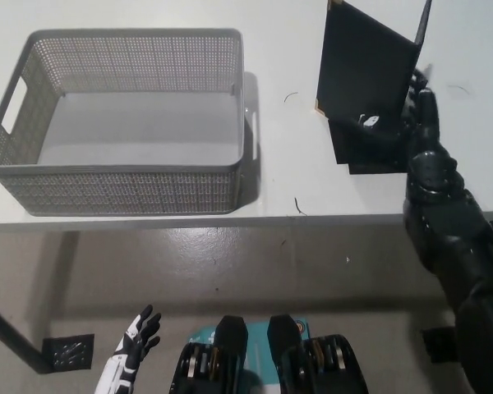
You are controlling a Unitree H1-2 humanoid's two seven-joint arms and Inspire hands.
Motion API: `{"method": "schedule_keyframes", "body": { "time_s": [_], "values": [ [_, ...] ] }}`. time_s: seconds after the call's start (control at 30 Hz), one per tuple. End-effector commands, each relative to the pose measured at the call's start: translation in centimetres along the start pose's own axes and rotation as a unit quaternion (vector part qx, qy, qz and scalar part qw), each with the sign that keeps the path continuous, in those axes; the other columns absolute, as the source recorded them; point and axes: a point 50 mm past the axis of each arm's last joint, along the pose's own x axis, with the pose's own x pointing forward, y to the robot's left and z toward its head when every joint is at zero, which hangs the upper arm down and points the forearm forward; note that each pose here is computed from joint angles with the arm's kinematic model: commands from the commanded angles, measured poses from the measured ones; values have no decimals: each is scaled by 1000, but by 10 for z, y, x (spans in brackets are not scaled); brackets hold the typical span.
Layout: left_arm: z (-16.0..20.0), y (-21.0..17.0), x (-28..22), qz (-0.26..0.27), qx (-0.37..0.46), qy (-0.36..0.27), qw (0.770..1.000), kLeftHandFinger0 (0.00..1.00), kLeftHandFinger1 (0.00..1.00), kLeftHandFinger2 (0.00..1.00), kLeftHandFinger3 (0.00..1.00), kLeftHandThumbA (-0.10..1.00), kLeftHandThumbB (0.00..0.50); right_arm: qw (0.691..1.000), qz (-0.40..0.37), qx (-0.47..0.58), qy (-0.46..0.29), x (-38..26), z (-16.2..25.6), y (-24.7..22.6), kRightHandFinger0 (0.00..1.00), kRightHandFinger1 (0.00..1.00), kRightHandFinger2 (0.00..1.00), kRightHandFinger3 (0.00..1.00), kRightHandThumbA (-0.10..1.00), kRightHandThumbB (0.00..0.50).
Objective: A notebook is kept standing on the table on the right hand side and a container is kept on the left hand side and the robot uses its right hand to grab the notebook and places it in the container
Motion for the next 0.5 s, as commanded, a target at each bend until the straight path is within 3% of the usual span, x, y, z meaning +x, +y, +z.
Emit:
{"method": "schedule_keyframes", "body": {
  "time_s": [0.0, 0.03, 0.07, 0.1, 0.13, 0.17, 0.23, 0.33, 0.47],
  "values": [
    [4, -4, -4, -3, -5, -34, 999, 1000, 1000, 1000, 1000, 1000, 251, 994, -72, 74, -24, 15, 53, -7, 203, 204, 362, 771, 637, 481],
    [3, -3, -5, -3, -4, -34, 999, 1000, 1000, 1000, 1000, 1000, 259, 992, -89, 89, -15, 16, 56, -7, 41, 43, 146, 359, 406, 386],
    [1, -2, -7, -4, -3, -28, 1000, 1000, 1000, 1000, 1000, 1000, 271, 989, -96, 108, -20, 16, 59, -7, 2, 2, 24, 51, 142, 240],
    [1, 0, -4, -3, 0, -28, 1000, 1000, 1000, 1000, 1000, 1000, 280, 989, -93, 116, -26, 16, 63, -5, 0, 0, 124, 48, -78, 225],
    [0, 0, -5, -2, 1, -25, 1000, 1000, 1000, 1000, 1000, 1000, 276, 986, -81, 137, -44, 15, 65, -3, 0, 27, 294, 222, -99, 180],
    [0, 0, -5, -2, 1, -24, 1000, 1000, 1000, 1000, 1000, 1000, 276, 985, -77, 145, -48, 15, 67, -1, 0, 61, 416, 373, -100, 174],
    [-1, 1, -6, -4, 5, -22, 1000, 1000, 1000, 1000, 1000, 1000, 247, 982, -67, 166, -54, 15, 74, 3, 0, 148, 575, 536, -100, 161],
    [-1, 0, -8, -3, 10, -23, 1000, 1000, 1000, 1000, 1000, 1000, 230, 980, -56, 168, -85, 13, 88, 9, 0, 135, 550, 634, -100, 124],
    [-2, -1, -7, -2, 13, -20, 1000, 1000, 1000, 1000, 1000, 1000, 240, 973, -48, 172, -149, 7, 115, 14, 0, 140, 535, 665, -100, 101]
  ]
}}
